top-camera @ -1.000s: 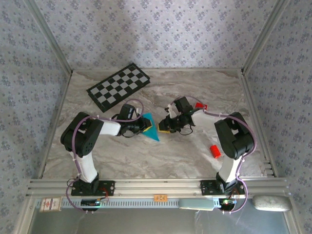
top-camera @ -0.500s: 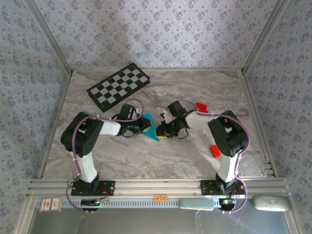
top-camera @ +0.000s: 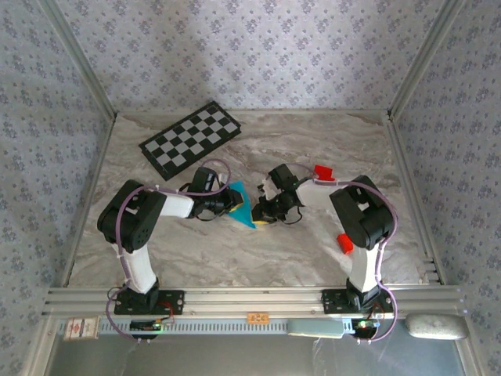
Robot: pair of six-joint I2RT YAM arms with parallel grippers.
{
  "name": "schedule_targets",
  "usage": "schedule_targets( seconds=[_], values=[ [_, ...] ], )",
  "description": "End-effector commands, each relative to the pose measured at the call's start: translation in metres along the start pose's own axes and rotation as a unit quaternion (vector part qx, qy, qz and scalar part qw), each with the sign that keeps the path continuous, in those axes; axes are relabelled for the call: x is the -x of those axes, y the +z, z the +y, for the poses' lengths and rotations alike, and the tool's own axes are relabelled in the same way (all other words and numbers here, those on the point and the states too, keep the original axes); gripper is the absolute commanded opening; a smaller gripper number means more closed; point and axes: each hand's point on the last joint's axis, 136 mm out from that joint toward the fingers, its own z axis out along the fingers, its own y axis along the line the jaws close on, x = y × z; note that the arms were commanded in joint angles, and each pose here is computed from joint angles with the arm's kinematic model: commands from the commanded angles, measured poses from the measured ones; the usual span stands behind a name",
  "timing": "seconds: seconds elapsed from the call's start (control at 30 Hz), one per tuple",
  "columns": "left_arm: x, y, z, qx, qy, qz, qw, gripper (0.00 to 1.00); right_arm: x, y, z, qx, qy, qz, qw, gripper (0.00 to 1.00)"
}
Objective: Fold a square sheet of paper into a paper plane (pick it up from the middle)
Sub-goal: Fourth fold the wing at the center of the table.
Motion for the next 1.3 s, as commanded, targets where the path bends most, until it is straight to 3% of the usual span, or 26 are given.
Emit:
schedule_targets(
  seconds=[0.0,0.3,0.57,1.27],
  values=[
    [-0.015,0.007,0.043,0.071,-0.033,0.018,0.997,0.19,-0.004,0.005,-0.002,-0.004,0.016,0.018,1.000,0.14],
    [-0.017,0.006,0.044,0.074,-0.035,0.021,0.996,0.19,0.011,-0.040,0.005,-0.060,-0.022,-0.057,0.996,0.27],
    [-0.017,0.006,0.040,0.073,-0.035,0.023,0.996,0.19,0.013,-0.022,0.034,0.000,-0.045,-0.047,0.998,0.19],
    [-0.018,0.007,0.042,0.082,-0.037,0.027,0.996,0.19,0.000,0.008,0.012,-0.015,-0.016,0.011,1.000,0.13]
  ],
)
